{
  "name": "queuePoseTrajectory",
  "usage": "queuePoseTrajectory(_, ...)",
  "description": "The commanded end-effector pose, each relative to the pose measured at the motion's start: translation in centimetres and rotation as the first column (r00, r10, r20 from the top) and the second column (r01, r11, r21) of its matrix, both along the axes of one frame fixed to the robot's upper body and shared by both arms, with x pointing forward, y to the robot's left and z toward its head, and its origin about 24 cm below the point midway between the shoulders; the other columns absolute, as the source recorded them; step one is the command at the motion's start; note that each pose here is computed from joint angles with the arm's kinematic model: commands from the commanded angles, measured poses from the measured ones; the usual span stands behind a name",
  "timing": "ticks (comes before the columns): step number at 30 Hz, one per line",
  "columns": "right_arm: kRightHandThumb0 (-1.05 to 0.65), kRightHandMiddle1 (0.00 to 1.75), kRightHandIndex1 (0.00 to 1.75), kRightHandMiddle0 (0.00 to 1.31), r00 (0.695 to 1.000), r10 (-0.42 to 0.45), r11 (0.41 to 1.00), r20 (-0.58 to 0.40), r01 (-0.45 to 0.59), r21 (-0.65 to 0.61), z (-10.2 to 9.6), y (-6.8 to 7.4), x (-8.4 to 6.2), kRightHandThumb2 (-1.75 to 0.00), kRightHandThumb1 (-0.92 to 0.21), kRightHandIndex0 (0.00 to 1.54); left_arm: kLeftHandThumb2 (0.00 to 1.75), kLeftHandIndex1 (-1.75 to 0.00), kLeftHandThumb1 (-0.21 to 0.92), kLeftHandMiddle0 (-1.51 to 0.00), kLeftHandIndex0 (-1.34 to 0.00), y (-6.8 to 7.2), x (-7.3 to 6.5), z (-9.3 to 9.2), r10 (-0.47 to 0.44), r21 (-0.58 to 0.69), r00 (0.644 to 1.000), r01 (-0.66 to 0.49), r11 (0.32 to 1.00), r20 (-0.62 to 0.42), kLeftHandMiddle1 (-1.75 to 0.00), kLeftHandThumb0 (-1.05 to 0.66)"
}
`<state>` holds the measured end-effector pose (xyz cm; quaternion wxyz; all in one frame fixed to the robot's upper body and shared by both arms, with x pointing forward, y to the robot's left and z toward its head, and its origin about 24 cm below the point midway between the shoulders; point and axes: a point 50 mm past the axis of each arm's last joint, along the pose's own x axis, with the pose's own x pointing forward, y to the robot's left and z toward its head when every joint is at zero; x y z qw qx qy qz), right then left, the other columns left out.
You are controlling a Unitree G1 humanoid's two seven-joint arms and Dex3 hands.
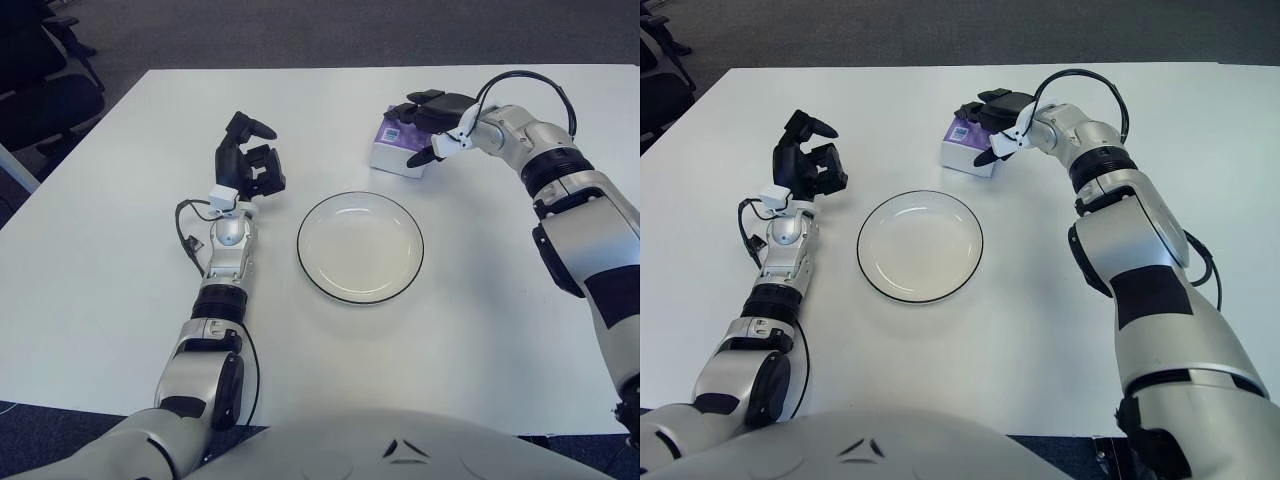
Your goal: Put the tissue paper into the plate.
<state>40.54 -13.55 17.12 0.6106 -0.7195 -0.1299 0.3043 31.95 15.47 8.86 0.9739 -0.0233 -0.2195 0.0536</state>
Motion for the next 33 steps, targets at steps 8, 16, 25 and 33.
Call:
queuePoseTrajectory(8, -1.05, 0.08, 0.00, 0.00, 0.999, -0.007, 0.998, -0.044, 0.009, 0.055, 1.3, 0.6, 0.2, -0.59, -0.92, 0.00, 1.25, -1.75, 0.37, -1.32, -0.57, -0.3, -4.5, -8.6, 0.020, -0.060, 0.951, -0.041, 0.997, -0.308, -1.75, -0.46)
queuePoseTrajectory(16, -1.05, 0.17, 0.00, 0.00, 0.998, -0.019, 0.998, -0.064, 0.022, 0.056, 0.7, 0.5, 0.2, -0.64, -0.92, 0.00, 1.25, -1.75, 0.37, -1.32, -0.57, -0.3, -4.5, -8.5, 0.021, -0.059, 0.954, -0.041, 0.997, -0.300, -1.75, -0.46)
queuePoseTrajectory(25, -1.05, 0.28, 0.00, 0.00, 0.998, -0.029, 0.998, -0.057, 0.032, 0.055, 0.1, 0.3, 0.1, -0.66, -0.92, 0.00, 1.25, -1.75, 0.37, -1.32, -0.57, -0.3, -4.6, -8.5, 0.023, -0.058, 0.956, -0.042, 0.997, -0.293, -1.75, -0.46)
queuePoseTrajectory(33, -1.05, 0.34, 0.01, 0.00, 0.998, -0.037, 0.998, -0.051, 0.039, 0.051, -0.3, 0.2, 0.1, -0.65, -0.92, 0.02, 1.25, -1.75, 0.37, -1.32, -0.57, -0.3, -4.7, -8.5, 0.029, -0.054, 0.955, -0.047, 0.997, -0.294, -1.75, -0.46)
